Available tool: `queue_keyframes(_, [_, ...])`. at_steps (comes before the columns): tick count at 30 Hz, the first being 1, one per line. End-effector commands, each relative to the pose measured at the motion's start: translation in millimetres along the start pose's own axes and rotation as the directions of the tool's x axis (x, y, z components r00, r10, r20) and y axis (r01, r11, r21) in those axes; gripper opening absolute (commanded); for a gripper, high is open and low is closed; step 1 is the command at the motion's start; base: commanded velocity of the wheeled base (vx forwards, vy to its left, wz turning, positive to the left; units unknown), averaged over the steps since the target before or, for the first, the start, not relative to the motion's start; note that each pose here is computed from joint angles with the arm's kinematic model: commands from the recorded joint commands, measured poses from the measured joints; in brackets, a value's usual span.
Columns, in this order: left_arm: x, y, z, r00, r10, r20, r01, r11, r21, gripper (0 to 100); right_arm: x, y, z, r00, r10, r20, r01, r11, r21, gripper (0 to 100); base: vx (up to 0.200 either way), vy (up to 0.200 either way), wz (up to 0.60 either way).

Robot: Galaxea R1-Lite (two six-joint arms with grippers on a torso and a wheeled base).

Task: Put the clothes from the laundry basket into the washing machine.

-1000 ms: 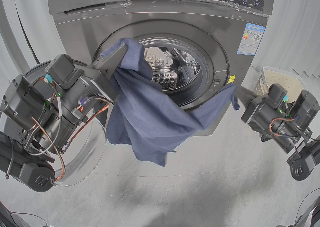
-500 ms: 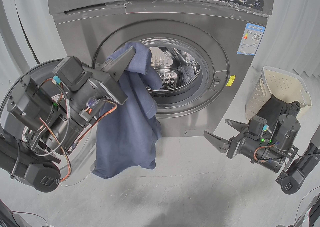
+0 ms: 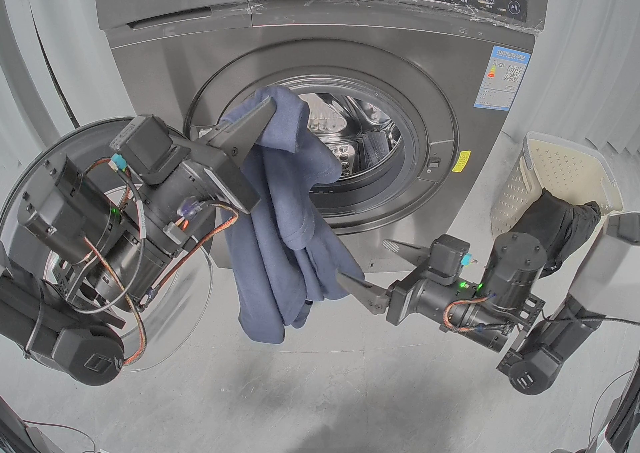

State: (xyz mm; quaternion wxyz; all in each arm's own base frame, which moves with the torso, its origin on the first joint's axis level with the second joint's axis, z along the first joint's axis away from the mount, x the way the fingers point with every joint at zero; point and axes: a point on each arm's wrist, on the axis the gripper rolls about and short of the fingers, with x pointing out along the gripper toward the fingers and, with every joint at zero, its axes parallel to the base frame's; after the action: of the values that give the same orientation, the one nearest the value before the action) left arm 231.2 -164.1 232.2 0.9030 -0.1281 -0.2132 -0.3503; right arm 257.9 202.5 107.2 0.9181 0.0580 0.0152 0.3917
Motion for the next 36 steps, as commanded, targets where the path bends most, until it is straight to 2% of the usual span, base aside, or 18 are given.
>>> queue_keyframes(1, [1.8,-2.7,0.2,1.000,-0.011,0.005,0.011,1.000,-0.004,0,18.9,7.4,-29.6,0.998,0.033,-0.061,-0.032,0.999,0.011,100,0.000,0.000,0.00])
queue_keyframes(7, [3.5,-3.4,3.2,1.000,-0.014,0.019,0.014,1.000,-0.002,0,39.8,7.0,-42.8,0.997,0.049,-0.057,-0.048,0.999,0.016,100,0.000,0.000,0.00])
queue_keyframes(14, [3.6,-4.5,4.5,1.000,-0.017,0.023,0.018,1.000,-0.005,0,62.4,21.3,-59.3,0.994,0.092,-0.056,-0.091,0.996,0.015,100,0.000,0.000,0.00])
queue_keyframes(22, [3.1,-5.0,5.3,1.000,-0.017,0.024,0.017,1.000,0.009,0,79.7,18.0,-70.8,0.996,0.078,-0.045,-0.077,0.997,0.014,100,0.000,0.000,0.00])
queue_keyframes(26, [3.0,-5.1,5.8,1.000,-0.018,0.026,0.017,1.000,0.009,0,93.9,6.8,-79.6,0.998,0.047,-0.028,-0.047,0.999,0.010,100,0.000,0.000,0.00])
queue_keyframes(28, [2.7,-5.4,7.5,0.999,-0.018,0.031,0.018,1.000,0.009,0,102.0,-5.0,-83.5,1.000,0.023,-0.014,-0.023,1.000,0.008,100,0.000,0.000,0.00])
queue_keyframes(30, [2.5,-5.4,8.0,0.999,-0.018,0.032,0.018,1.000,0.009,0,106.4,-10.3,-84.8,1.000,0.013,-0.007,-0.013,1.000,0.007,100,0.000,0.000,0.00])
queue_keyframes(36, [2.6,-5.9,8.0,0.999,-0.020,0.032,0.020,1.000,0.009,0,115.8,-15.6,-90.8,1.000,0.007,0.008,-0.007,1.000,0.004,100,0.000,0.000,0.00])
